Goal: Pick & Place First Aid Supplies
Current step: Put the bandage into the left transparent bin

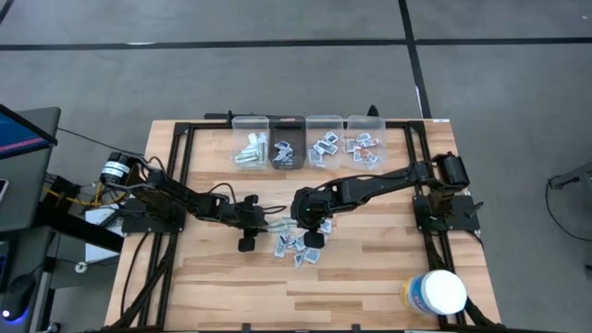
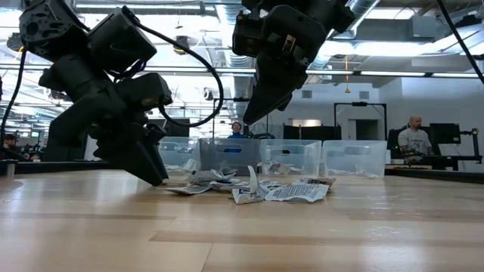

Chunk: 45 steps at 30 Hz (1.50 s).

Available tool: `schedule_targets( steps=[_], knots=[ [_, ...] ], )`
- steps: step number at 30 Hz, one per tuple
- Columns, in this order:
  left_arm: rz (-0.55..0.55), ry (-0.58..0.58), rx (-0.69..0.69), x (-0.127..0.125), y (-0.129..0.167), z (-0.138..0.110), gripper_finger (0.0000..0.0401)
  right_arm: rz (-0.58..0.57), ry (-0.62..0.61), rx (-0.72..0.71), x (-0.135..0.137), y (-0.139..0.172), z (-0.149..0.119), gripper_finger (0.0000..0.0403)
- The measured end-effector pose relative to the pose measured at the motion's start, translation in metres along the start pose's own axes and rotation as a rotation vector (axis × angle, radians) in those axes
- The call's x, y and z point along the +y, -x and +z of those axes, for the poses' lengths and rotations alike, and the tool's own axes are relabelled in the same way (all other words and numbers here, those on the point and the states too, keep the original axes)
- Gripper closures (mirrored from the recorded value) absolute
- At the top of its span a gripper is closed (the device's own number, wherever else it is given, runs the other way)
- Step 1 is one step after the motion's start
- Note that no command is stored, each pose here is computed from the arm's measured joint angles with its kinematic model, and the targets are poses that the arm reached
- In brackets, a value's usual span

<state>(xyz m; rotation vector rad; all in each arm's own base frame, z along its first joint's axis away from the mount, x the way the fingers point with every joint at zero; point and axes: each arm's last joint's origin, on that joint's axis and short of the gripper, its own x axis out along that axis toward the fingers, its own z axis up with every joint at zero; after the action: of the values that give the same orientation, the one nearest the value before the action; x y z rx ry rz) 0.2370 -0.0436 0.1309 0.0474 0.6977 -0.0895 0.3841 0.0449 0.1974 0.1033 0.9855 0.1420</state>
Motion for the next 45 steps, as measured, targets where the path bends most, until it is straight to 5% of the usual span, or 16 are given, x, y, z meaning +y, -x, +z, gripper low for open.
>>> schedule_targets(
  steps=[6,16,28,37,45],
  knots=[
    [0.005,0.02,-0.012,0.0,0.0,0.0,0.0387,-0.003,-0.006,0.003,0.0,-0.001,-0.001,0.0403],
    [0.028,0.036,-0.157,0.002,0.009,0.015,0.0395,-0.062,-0.011,0.011,-0.001,0.0,-0.002,0.0403],
    [0.427,0.154,-0.479,0.019,0.076,0.05,0.0392,-0.146,0.018,-0.019,-0.012,0.02,0.002,0.0403],
    [0.752,0.236,-0.524,0.072,0.109,0.05,0.039,-0.229,0.11,-0.09,-0.057,0.05,0.012,0.0403],
    [0.791,0.314,-0.395,0.137,0.112,0.025,0.0391,-0.349,0.059,-0.176,-0.12,0.069,0.015,0.0403]
  ],
)
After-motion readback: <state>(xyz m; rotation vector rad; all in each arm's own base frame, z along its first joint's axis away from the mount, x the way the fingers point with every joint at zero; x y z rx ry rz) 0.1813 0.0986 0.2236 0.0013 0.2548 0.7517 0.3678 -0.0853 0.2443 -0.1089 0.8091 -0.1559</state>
